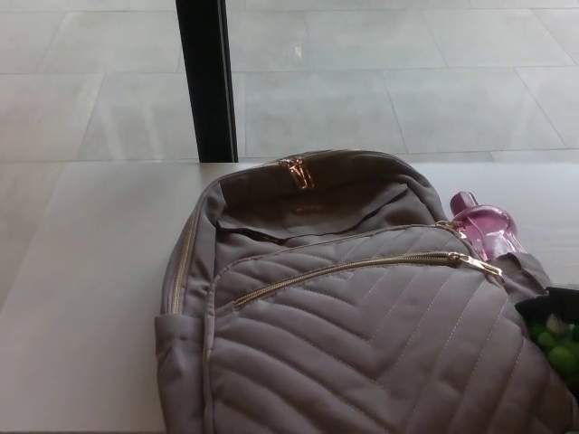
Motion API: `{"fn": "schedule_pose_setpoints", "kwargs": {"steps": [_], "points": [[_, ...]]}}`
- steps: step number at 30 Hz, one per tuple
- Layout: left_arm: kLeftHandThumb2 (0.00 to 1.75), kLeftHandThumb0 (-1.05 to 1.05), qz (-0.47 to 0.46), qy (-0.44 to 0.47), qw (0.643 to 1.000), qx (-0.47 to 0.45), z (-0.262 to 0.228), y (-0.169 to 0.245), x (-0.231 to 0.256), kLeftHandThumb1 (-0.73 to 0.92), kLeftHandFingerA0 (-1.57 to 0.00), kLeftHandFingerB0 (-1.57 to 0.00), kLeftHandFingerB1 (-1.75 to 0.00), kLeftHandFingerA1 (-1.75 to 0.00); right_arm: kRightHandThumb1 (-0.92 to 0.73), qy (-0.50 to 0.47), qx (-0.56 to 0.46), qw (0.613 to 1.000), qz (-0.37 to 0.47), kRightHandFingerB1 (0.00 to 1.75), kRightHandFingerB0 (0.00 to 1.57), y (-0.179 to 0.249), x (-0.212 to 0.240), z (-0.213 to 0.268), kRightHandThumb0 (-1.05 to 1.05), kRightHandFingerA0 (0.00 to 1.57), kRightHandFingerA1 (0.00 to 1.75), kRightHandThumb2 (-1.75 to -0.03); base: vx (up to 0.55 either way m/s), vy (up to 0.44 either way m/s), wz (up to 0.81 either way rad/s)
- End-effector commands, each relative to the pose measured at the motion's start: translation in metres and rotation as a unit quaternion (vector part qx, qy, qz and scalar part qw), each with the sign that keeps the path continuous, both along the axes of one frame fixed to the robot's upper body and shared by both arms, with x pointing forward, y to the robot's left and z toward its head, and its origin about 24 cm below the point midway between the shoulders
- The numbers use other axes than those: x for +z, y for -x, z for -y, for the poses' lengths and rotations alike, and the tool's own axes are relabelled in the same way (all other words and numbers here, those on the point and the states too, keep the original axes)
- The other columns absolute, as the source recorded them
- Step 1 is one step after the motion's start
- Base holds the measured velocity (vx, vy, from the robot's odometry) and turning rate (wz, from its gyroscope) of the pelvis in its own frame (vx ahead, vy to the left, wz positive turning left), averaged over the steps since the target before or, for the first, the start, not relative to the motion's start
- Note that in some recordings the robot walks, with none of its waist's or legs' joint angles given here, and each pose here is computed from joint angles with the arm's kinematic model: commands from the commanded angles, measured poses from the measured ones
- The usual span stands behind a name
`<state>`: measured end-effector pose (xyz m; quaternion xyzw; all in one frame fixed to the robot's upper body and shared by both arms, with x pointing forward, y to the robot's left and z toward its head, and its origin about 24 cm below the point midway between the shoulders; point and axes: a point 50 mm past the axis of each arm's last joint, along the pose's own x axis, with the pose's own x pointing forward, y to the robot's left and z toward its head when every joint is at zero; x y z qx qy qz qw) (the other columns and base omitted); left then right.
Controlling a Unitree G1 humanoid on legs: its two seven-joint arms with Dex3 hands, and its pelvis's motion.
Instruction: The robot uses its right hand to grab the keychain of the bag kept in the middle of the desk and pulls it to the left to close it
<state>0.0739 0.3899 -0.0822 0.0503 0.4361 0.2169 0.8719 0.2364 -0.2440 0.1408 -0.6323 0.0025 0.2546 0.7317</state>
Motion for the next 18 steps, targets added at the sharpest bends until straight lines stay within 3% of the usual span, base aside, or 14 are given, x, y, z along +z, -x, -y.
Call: {"fn": "schedule_pose_setpoints", "kwargs": {"steps": [1,18], "points": [[0.61,-0.64,0.008,-0.015,1.0,-0.012,-0.0074,-0.0007,0.0074,0.67,-0.61,-0.49,-0.41,-0.5,-0.67,0.021,0.023,0.999,-0.013,0.3,0.24,0.0035,-0.0068,-0.0065,-0.48,0.43,0.48,-0.6,0.0,0.0,0.0],[0.61,-0.64,0.008,-0.015,1.0,-0.012,-0.0074,-0.0007,0.0074,0.67,-0.61,-0.49,-0.41,-0.5,-0.67,0.022,0.023,0.999,-0.012,0.3,0.24,0.0035,-0.007,-0.0066,-0.48,0.43,0.48,-0.6,0.0,0.0,0.0]]}}
